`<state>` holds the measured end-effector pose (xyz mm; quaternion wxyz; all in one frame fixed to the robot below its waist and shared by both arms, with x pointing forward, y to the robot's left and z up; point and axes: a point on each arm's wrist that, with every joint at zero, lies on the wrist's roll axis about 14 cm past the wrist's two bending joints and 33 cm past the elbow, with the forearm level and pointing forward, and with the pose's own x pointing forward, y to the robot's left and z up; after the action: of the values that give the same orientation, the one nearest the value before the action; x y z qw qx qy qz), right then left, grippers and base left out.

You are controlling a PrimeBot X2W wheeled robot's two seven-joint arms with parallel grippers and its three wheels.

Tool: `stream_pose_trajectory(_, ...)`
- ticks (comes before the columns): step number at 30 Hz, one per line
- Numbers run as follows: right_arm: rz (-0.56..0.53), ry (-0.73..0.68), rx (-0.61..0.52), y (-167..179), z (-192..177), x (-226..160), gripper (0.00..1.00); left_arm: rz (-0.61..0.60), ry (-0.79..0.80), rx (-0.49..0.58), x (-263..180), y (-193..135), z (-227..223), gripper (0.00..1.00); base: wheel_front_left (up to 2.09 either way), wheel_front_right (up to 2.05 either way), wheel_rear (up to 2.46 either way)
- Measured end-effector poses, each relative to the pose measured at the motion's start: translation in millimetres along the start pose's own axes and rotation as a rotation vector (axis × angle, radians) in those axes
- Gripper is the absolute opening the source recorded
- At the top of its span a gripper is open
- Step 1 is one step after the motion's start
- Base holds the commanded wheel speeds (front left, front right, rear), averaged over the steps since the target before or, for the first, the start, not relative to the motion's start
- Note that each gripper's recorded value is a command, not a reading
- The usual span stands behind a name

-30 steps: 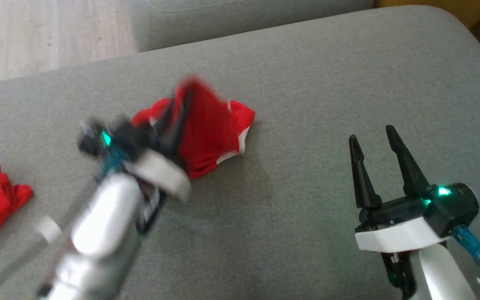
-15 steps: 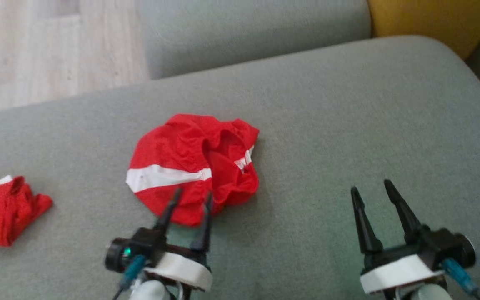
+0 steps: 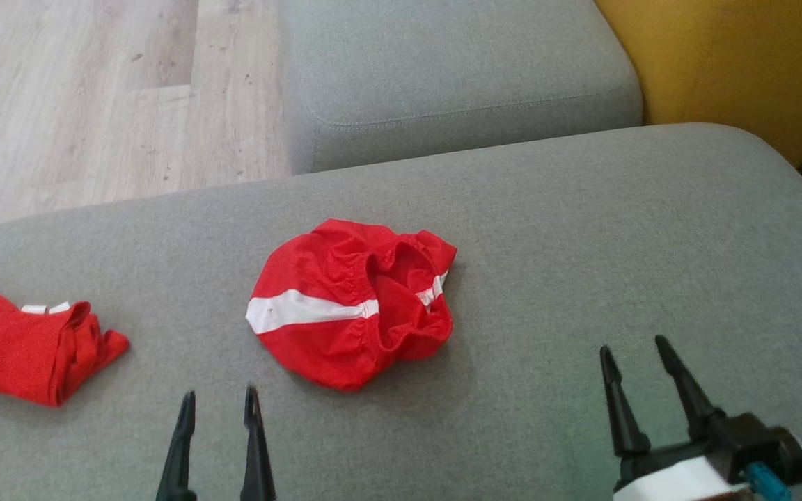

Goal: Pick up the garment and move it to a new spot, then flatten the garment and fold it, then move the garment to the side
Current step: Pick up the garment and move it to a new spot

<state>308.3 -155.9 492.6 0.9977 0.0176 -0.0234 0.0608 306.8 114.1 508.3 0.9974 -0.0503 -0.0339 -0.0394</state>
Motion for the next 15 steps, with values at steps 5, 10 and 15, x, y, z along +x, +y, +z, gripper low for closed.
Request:
stream_pose_trajectory(5,0.013,0.004,0.003,5,-2,-2,1.0,0.019,0.015,0.017,-3,5,-5,1.0,0.0,0.0,0.0)
stream_pose_trajectory(10,0.026,0.004,0.003,9,-1,0,1.0,0.041,0.02,0.024,-4,9,-7,1.0,0.0,0.0,0.0)
stream_pose_trajectory(15,0.033,0.006,0.004,11,-2,1,1.0,0.031,0.021,0.029,-3,6,-8,1.0,0.0,0.0,0.0)
